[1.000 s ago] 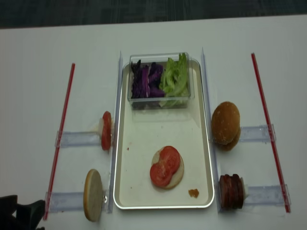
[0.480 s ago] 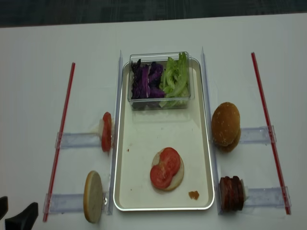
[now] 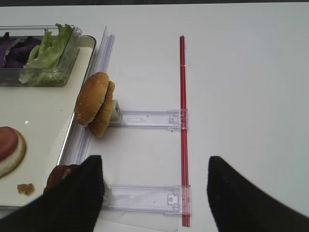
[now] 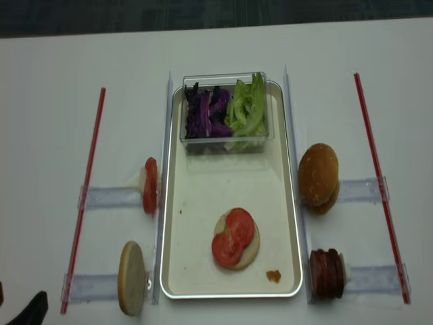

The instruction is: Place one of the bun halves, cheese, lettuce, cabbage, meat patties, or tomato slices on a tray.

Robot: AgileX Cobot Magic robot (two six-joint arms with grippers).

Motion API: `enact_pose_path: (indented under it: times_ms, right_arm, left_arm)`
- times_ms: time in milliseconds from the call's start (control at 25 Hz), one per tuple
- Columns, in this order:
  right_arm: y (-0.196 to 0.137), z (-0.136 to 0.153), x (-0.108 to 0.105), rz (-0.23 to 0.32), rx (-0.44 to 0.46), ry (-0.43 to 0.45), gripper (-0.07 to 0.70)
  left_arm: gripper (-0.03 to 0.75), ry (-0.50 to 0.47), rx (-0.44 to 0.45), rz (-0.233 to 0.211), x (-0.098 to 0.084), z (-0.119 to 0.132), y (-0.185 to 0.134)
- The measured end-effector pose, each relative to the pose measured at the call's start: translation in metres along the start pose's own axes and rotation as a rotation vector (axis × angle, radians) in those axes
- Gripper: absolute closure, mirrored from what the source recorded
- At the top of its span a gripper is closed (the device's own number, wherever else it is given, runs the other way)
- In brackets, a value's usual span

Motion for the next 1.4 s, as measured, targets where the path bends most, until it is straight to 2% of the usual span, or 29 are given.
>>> enact_pose_path:
  times_ms: [1400]
  right_arm:
    - [0.0, 0.0, 0.0, 0.0, 0.0, 0.0, 0.163]
  left_arm:
    - [0.263, -0.007, -0.003, 0.006, -0.0004, -0.0007, -0.0006]
Point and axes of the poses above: a point on each arm's last joint axis where the gripper is mounted, z pointing out along that axis toward the gripper, x along the wrist's bending axis when the last joint is at zero, y = z × x, the point moved 6 cm from there along z, pointing out along that axis toward the gripper, and after that the axes turned 6 degrees about -z, right-handed, at the moved point
